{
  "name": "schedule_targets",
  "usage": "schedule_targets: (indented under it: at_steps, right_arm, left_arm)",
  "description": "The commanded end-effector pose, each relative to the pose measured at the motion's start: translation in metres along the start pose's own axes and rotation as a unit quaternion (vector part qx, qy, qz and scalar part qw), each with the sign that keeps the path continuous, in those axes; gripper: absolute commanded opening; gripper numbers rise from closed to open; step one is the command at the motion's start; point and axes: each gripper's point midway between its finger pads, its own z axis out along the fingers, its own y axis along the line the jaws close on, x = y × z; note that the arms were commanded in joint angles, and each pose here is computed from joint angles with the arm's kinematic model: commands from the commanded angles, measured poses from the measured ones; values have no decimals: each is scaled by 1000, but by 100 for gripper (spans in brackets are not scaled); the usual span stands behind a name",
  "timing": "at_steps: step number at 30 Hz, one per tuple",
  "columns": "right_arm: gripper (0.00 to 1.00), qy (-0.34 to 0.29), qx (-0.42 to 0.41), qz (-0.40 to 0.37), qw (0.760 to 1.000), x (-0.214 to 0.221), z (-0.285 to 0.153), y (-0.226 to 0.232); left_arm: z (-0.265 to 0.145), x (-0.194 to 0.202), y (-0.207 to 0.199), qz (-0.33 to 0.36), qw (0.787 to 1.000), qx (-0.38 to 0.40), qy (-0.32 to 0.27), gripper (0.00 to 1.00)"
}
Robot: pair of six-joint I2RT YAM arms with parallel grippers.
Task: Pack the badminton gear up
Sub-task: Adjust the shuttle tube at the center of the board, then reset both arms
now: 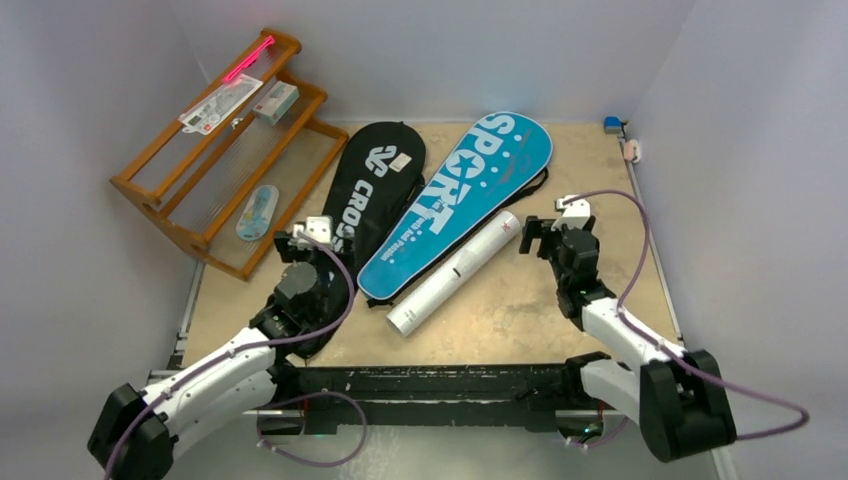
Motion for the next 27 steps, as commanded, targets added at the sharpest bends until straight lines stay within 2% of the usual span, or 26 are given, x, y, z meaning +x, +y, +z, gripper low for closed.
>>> schedule_targets:
  at_steps: [1,4,6,10,13,16,20,23,27]
  right_arm:
    - [99,-122,40,-24,991,-58,24,-13]
    - [99,-122,35,-73,989,-51,37,-20]
    - [99,-123,34,-66,990,-48,43,-24]
    - [99,-117,34,-59,991,-54,57,-34]
    - [99,-113,69,-79,988,-56,64,-50]
    - [99,-111,74,-80,988,-52,58,-53]
    - [99,-89,65,-75,991,-38,52,-50]
    - [99,-82,57,-65,993,-17,50,-49]
    - [99,-98,82,-58,990,-6,57,-59]
  left_arm:
    - [25,-14,42,-49,995,-75,-36,100]
    - [45,14,61,-94,991,-93,-14,100]
    - [53,31,78,-112,986,-123,-13,100]
    - [63,60,101,-78,984,-163,3,100]
    - [70,77,104,-89,986,-142,-5,100]
    - [84,82,100,-73,990,-115,23,98]
    - [87,84,96,-62,993,-97,24,92]
    - [79,78,99,-66,993,-103,1,93]
    - [88,82,91,-50,995,-80,18,96]
